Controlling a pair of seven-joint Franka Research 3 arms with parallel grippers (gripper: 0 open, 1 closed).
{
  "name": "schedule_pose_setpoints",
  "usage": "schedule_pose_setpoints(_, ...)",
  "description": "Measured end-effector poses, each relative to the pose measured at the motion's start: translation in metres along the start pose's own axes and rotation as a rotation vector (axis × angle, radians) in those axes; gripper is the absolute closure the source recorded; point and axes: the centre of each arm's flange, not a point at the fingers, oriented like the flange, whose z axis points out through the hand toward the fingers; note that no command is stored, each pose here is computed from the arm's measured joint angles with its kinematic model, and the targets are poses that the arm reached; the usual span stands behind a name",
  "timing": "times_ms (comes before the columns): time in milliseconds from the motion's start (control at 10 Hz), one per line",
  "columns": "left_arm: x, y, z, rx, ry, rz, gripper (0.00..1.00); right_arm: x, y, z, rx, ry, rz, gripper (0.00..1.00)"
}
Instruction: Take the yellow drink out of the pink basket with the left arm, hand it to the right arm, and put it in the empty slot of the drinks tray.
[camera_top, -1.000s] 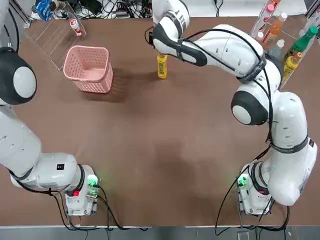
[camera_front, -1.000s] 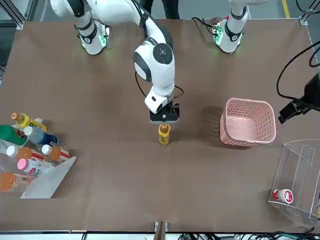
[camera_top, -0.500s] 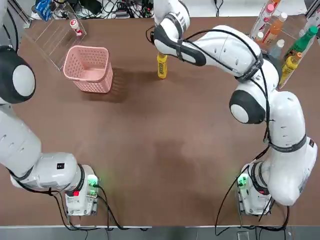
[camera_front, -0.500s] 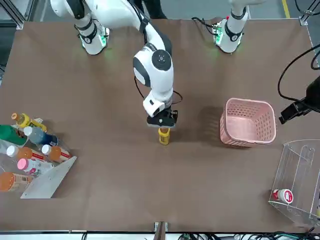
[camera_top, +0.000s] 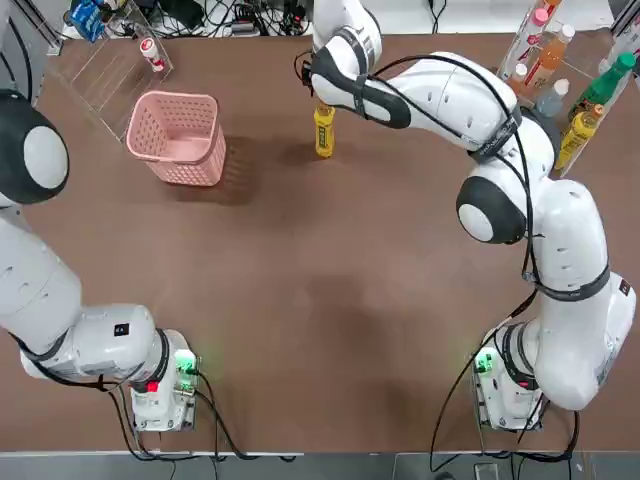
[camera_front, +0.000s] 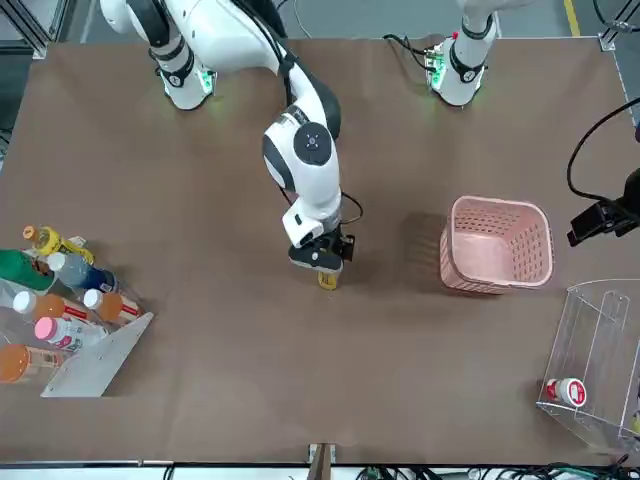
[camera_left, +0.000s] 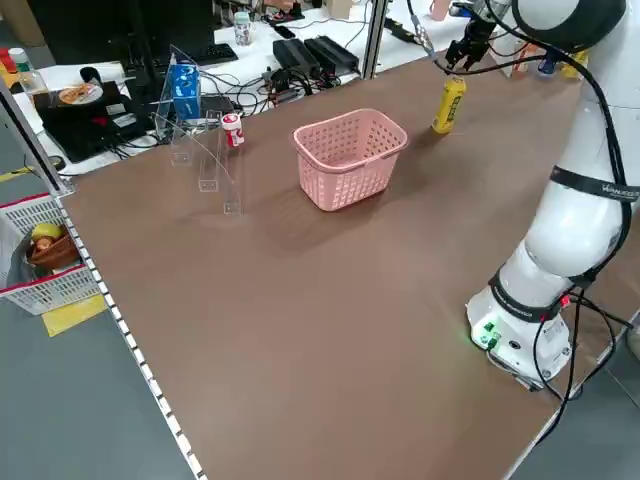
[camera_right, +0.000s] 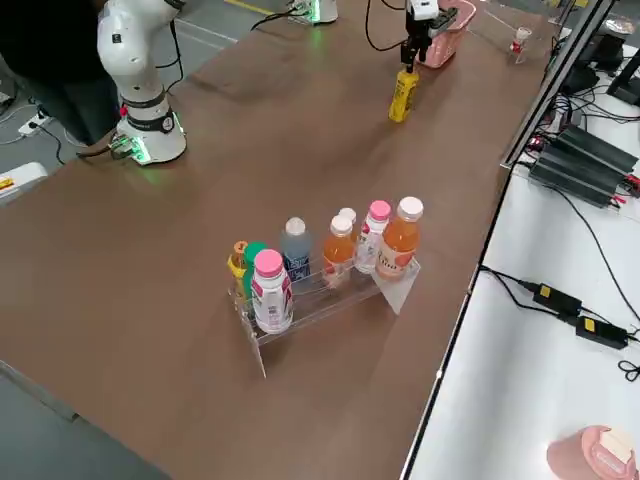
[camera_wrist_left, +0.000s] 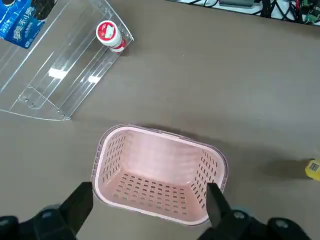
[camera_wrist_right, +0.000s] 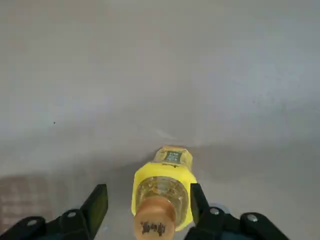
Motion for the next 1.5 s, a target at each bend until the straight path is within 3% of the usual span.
schedule_pose_setpoints(300, 0.0, 0.002, 0.0, -0.001, 0.0, 0.003, 0.0, -0.006, 0.008, 0.015, -0.051, -0.033, -0.001, 0.27)
schedule_pose_setpoints(1500, 0.0, 0.002, 0.0, -0.009, -0.002, 0.003, 0.0, -0.005, 0.008, 0.001, -0.049, -0.012, 0.013, 0.3)
